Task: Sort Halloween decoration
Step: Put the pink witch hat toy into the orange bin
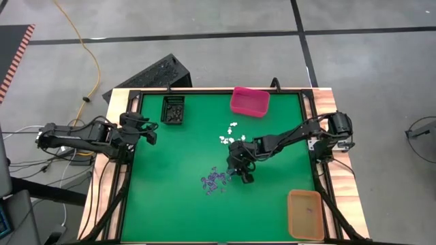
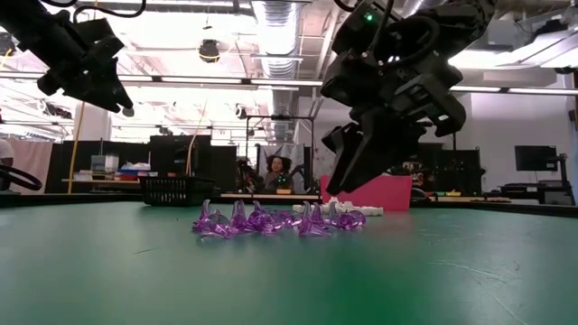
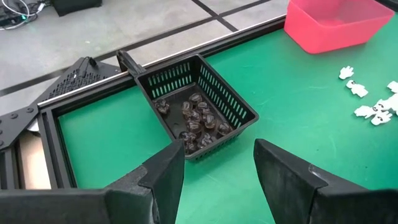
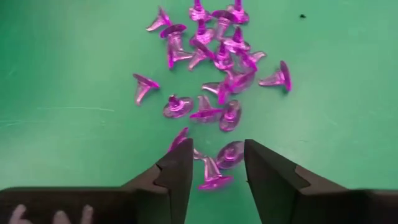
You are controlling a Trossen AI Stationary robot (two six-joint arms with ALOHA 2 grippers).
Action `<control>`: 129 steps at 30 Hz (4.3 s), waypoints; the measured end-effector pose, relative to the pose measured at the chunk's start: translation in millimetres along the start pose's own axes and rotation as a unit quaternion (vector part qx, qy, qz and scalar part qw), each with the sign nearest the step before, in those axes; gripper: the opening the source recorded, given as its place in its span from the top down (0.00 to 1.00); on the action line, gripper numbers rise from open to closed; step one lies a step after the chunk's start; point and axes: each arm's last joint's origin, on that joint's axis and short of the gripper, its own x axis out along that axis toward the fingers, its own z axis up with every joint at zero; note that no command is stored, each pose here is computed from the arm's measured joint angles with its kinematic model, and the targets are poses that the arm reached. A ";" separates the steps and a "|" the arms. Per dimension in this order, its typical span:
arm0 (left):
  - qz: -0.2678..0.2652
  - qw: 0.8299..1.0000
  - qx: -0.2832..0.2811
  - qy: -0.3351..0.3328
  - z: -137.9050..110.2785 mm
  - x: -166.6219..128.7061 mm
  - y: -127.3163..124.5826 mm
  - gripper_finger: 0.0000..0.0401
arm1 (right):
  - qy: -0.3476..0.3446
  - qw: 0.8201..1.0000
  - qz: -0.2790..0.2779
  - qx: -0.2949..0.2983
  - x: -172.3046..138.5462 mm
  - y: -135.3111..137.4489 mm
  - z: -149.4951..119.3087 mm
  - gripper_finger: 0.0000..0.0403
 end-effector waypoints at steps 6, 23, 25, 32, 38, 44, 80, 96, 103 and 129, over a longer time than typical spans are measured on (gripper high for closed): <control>0.001 1.000 0.001 0.001 -0.2 0.0 0.1 0.54 | -0.004 1.000 -0.013 -0.011 -0.6 -3.1 0.7 0.57; 0.001 1.000 0.005 0.003 -0.6 0.0 0.4 0.54 | -0.006 1.000 -0.011 0.002 16.1 -5.7 -5.1 0.60; 0.001 1.000 0.006 0.003 -0.6 0.0 0.4 0.54 | -0.004 1.000 -0.012 0.007 16.7 -6.1 -5.6 0.60; 0.001 1.000 0.006 0.003 -0.6 0.0 0.4 0.54 | 0.004 1.000 -0.023 0.012 17.1 -6.7 -7.5 0.68; 0.000 1.000 0.006 0.003 -0.6 0.0 0.3 0.54 | 0.008 1.000 -0.023 0.013 17.1 -6.6 -8.1 0.82; 0.001 1.000 0.006 0.003 -0.6 0.1 0.3 0.54 | 0.007 1.000 -0.023 0.013 17.0 -6.6 -7.9 0.91; -0.001 1.000 0.017 0.003 -0.5 0.0 0.2 0.54 | 0.200 0.908 0.038 0.367 -142.5 147.6 -22.2 0.95; 0.000 1.000 0.014 0.003 -0.5 0.0 0.2 0.54 | 0.303 0.854 -0.052 0.421 -130.9 229.4 -65.4 0.79; 0.000 1.000 0.010 0.003 -0.5 0.0 0.2 0.54 | 0.314 0.852 -0.054 0.416 -122.7 233.0 -67.6 0.66; -0.001 1.000 0.015 0.002 -0.3 0.0 0.1 0.54 | 0.102 0.967 -0.121 0.198 -121.9 84.8 13.2 0.64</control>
